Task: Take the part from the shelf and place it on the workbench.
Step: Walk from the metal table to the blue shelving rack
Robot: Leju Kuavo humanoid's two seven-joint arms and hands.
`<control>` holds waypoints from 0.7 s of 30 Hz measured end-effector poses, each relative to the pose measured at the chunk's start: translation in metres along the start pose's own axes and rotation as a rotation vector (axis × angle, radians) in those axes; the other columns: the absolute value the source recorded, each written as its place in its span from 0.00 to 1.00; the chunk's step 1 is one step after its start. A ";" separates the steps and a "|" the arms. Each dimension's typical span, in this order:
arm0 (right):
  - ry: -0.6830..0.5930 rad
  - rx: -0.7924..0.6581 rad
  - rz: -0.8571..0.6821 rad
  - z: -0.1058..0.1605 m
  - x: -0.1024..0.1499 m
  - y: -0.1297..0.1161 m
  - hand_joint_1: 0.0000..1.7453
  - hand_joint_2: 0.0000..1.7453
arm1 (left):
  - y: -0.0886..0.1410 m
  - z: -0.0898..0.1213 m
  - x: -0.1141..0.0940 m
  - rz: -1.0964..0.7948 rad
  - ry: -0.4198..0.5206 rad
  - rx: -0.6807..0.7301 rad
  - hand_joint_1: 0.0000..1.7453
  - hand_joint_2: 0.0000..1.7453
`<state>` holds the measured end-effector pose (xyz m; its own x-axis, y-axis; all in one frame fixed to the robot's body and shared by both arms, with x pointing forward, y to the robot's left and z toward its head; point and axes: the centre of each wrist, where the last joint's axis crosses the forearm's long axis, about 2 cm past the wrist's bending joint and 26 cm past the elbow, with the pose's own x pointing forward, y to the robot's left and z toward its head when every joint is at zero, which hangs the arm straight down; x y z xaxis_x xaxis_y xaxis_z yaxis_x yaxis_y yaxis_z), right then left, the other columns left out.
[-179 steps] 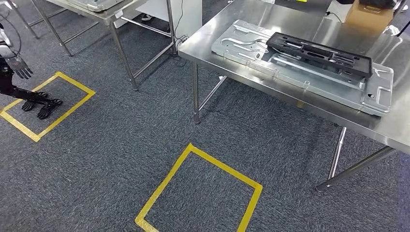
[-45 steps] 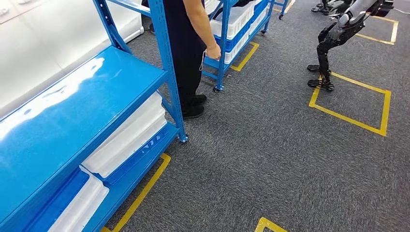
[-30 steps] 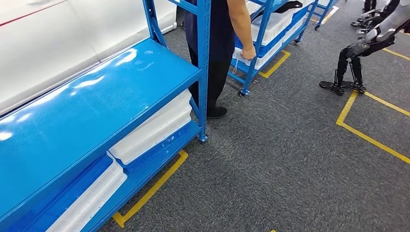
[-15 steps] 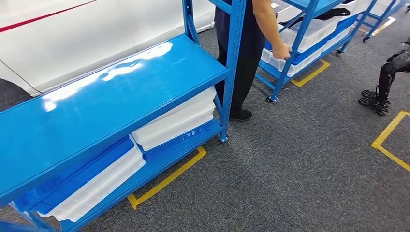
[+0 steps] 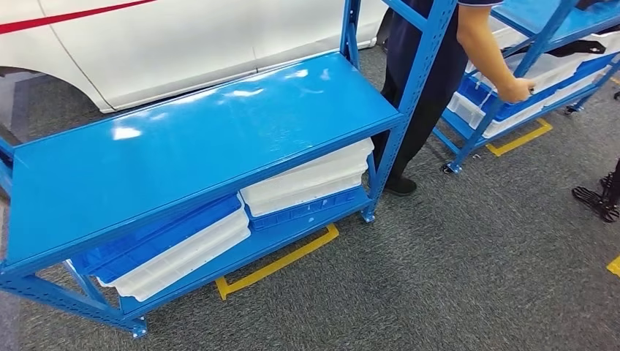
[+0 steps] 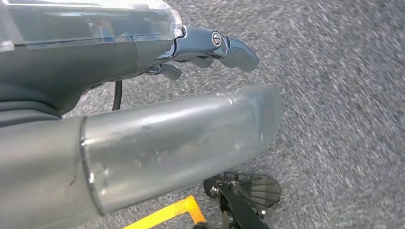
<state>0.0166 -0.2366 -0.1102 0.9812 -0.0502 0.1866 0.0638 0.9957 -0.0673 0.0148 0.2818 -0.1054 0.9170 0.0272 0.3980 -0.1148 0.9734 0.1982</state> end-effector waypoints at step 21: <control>0.006 0.001 -0.007 0.000 0.001 0.000 0.00 0.00 | 0.001 0.000 -0.001 -0.015 0.001 0.001 0.00 0.00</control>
<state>0.0178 -0.2364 -0.1101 0.9817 -0.0574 0.1814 0.0702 0.9954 -0.0648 0.0136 0.2827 -0.1054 0.9190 0.0131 0.3941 -0.1017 0.9735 0.2048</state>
